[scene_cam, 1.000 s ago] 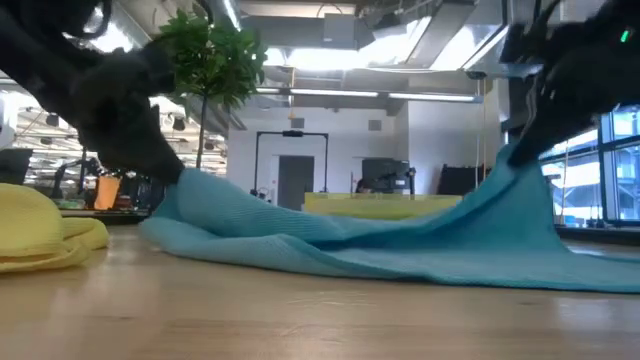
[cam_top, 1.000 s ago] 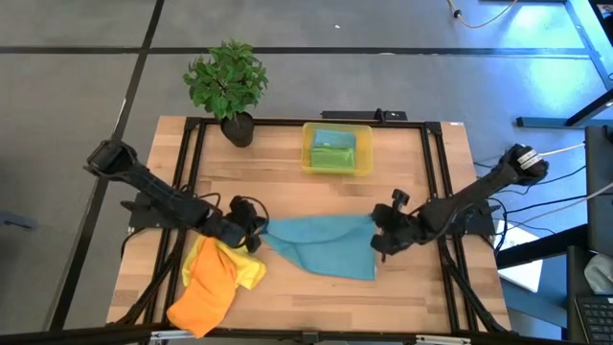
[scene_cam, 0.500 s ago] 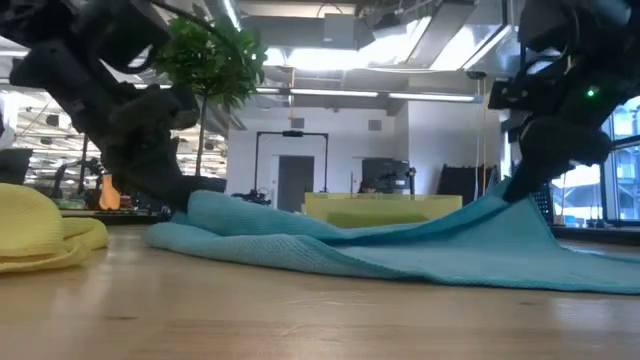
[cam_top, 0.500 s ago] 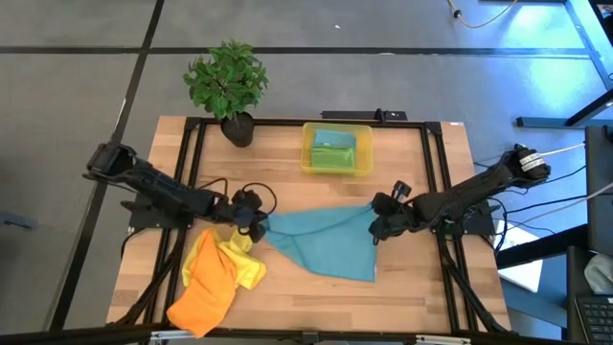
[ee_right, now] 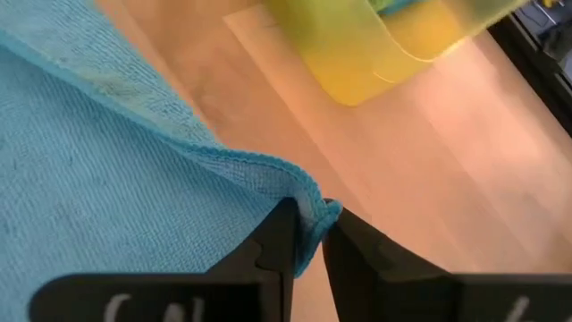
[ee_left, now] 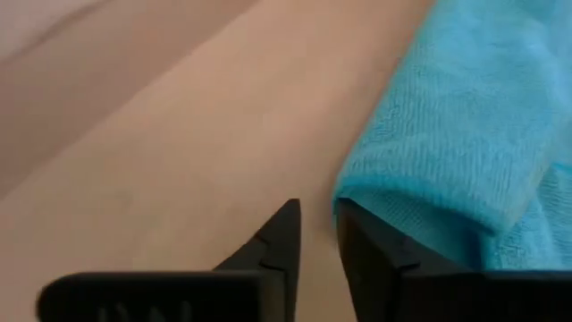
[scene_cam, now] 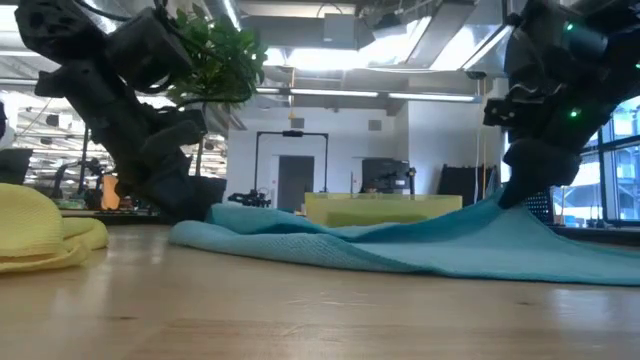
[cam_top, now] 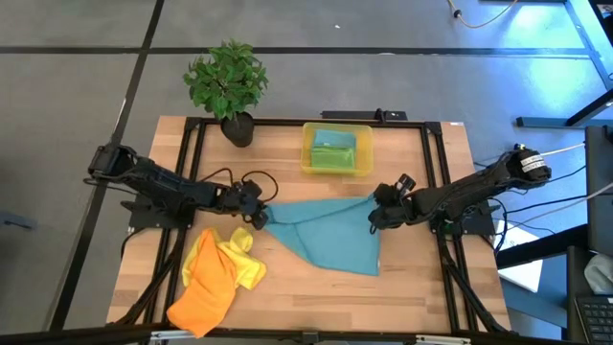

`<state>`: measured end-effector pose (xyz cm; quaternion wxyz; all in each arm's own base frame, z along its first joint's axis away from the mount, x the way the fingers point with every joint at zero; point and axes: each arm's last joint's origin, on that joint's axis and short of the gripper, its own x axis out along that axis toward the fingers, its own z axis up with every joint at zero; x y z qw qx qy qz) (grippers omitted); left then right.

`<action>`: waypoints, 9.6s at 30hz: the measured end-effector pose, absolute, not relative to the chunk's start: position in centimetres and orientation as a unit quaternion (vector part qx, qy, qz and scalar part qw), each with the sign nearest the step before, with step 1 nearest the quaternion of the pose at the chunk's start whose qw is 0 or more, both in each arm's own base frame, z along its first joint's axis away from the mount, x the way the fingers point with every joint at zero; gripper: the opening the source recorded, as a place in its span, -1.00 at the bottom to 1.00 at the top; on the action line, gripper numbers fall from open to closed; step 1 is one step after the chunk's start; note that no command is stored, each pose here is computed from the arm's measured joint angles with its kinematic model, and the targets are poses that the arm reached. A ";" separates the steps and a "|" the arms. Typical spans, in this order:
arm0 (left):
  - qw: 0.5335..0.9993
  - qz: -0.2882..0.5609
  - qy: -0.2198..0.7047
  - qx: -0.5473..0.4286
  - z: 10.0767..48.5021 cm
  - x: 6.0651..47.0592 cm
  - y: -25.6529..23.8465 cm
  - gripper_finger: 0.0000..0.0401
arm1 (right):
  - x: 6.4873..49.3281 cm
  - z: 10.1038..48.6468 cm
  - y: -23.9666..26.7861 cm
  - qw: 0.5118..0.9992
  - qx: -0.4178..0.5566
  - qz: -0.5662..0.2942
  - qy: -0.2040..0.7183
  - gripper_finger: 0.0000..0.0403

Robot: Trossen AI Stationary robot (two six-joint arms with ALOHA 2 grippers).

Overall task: Fold microfiber towels
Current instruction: Fold the blue microfiber towel

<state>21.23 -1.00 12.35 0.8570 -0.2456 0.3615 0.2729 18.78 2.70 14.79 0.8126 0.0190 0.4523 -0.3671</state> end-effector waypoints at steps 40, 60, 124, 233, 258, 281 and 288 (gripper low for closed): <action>0.884 0.187 0.366 -0.223 13.0 23.1 -6.9 -0.55 | 24.0 17.0 9.4 0.952 0.059 -0.046 0.297 -0.24; 0.857 0.183 0.388 -0.286 11.4 24.0 -6.4 -0.55 | 28.3 8.1 10.7 0.954 0.073 -0.021 0.291 -0.95; 0.892 0.326 0.260 -0.176 12.2 25.3 -3.2 -0.55 | 28.2 7.6 10.3 0.943 0.087 -0.018 0.321 -0.92; 0.822 -0.091 0.541 0.152 16.3 26.9 -19.7 -0.13 | 28.1 7.5 10.1 0.941 0.092 -0.042 0.322 -0.92; 0.808 -0.079 0.536 0.230 16.3 26.3 -19.6 -0.12 | 28.1 7.5 10.1 0.941 0.092 -0.042 0.322 -0.92; 0.793 -0.086 0.549 0.249 14.7 26.9 -19.5 -0.37 | 28.1 7.5 10.1 0.941 0.092 -0.042 0.322 -0.92; 0.796 -0.080 0.551 0.238 14.7 26.9 -19.5 -0.55 | 28.1 7.5 10.1 0.941 0.092 -0.042 0.323 -0.92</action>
